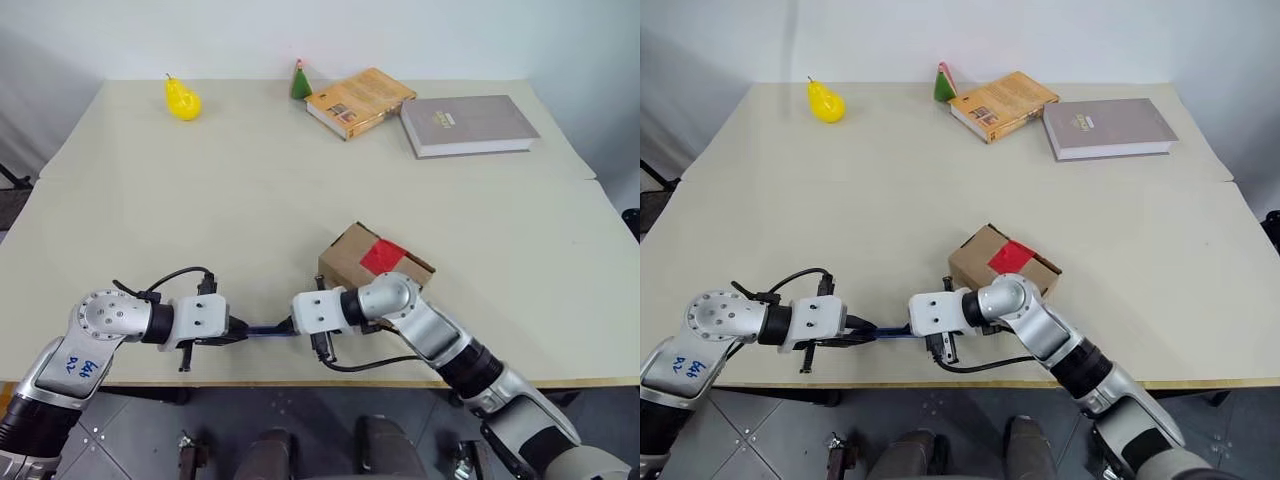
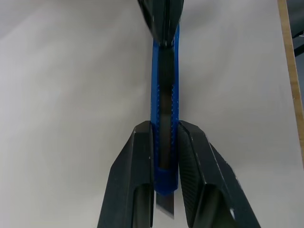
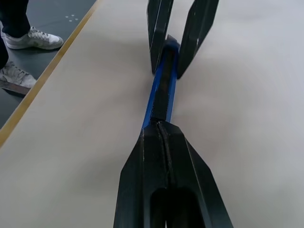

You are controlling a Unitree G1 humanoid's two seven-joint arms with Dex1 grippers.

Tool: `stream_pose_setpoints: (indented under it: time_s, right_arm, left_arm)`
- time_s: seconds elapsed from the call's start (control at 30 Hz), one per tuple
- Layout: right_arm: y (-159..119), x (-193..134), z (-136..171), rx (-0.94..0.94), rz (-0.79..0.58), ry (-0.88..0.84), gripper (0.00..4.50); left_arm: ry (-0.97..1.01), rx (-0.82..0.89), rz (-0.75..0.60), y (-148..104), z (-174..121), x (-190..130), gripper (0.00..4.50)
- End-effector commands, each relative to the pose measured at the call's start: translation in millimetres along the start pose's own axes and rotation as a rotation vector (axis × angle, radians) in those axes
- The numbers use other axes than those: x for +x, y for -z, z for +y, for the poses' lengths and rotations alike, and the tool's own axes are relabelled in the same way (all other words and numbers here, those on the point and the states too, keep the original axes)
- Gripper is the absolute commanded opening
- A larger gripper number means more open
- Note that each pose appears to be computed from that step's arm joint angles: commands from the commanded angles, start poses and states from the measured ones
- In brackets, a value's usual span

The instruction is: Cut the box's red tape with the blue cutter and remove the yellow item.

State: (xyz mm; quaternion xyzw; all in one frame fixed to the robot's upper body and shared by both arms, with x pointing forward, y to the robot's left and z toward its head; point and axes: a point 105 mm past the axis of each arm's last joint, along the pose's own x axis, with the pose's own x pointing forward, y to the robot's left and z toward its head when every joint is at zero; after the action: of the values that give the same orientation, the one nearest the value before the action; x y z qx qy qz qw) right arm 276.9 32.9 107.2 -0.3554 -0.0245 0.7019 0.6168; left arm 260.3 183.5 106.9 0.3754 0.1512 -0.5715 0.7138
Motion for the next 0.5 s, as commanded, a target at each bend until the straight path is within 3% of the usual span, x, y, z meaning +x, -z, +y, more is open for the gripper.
stream_pose_setpoints:
  time_s: [0.03,0.37,0.5]
  right_arm:
    - [-4.1,9.9,3.1,-0.021,-0.015,-0.03,0.03]
    - [-16.7,6.3,-3.0,0.018,-0.078,0.016,0.03]
    - [-42.3,-35.5,-36.2,0.213,-0.186,0.165,0.19]
  left_arm:
    - [0.044,-0.024,-0.001,3.2,-8.9,8.8,0.39]
    - [0.021,-0.042,-0.007,6.0,-8.8,9.1,0.39]
    - [-0.083,-0.059,-0.01,14.8,3.2,-3.5,0.39]
